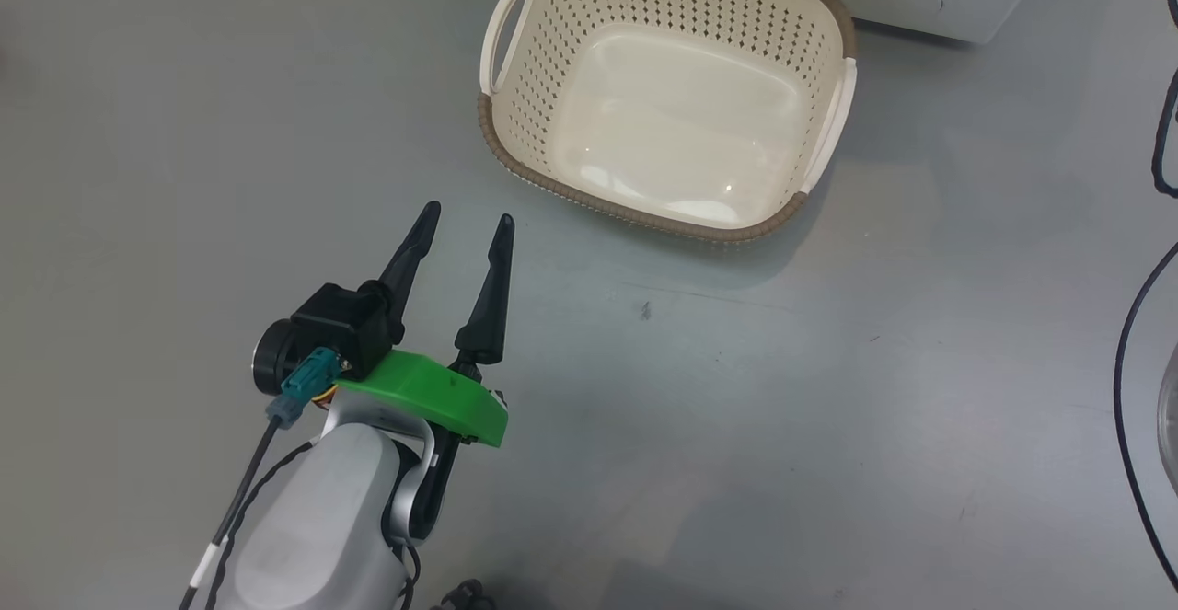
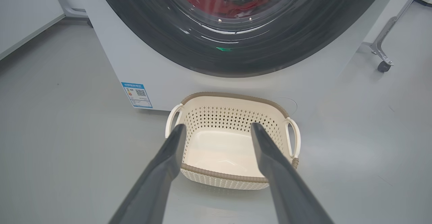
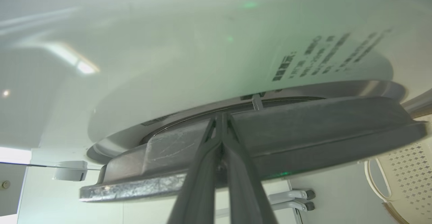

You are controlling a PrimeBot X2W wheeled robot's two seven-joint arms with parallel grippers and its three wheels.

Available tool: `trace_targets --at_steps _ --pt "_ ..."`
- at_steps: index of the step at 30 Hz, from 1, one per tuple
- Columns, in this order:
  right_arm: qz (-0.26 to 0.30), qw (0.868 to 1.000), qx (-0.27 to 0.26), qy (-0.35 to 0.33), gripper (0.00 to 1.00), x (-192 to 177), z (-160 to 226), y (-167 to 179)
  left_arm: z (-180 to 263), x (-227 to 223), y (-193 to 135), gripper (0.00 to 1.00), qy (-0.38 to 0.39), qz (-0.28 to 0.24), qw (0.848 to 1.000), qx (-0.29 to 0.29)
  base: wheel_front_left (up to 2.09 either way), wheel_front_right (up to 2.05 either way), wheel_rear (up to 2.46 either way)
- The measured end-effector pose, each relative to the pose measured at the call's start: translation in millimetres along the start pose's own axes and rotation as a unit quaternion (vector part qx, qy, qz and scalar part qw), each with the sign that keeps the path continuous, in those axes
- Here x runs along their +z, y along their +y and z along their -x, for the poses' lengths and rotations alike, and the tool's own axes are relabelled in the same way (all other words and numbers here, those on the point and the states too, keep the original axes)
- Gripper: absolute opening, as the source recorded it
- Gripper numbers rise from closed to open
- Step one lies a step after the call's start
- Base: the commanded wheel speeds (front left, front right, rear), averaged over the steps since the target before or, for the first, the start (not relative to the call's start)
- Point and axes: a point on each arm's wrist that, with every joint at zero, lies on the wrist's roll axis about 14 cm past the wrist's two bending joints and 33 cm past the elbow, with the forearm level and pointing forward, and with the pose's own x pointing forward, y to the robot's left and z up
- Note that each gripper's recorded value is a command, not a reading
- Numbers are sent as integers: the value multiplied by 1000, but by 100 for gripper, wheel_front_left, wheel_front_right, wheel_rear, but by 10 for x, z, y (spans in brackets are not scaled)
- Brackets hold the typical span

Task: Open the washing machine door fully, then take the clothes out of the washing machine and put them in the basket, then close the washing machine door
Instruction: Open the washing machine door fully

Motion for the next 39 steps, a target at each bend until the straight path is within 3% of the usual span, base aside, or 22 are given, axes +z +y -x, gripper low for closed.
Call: trace_targets --at_steps 39 --pt "11 996 -42 76 0 -138 -97 10 27 49 -26 100 -5 0 1000 4 0 0 0"
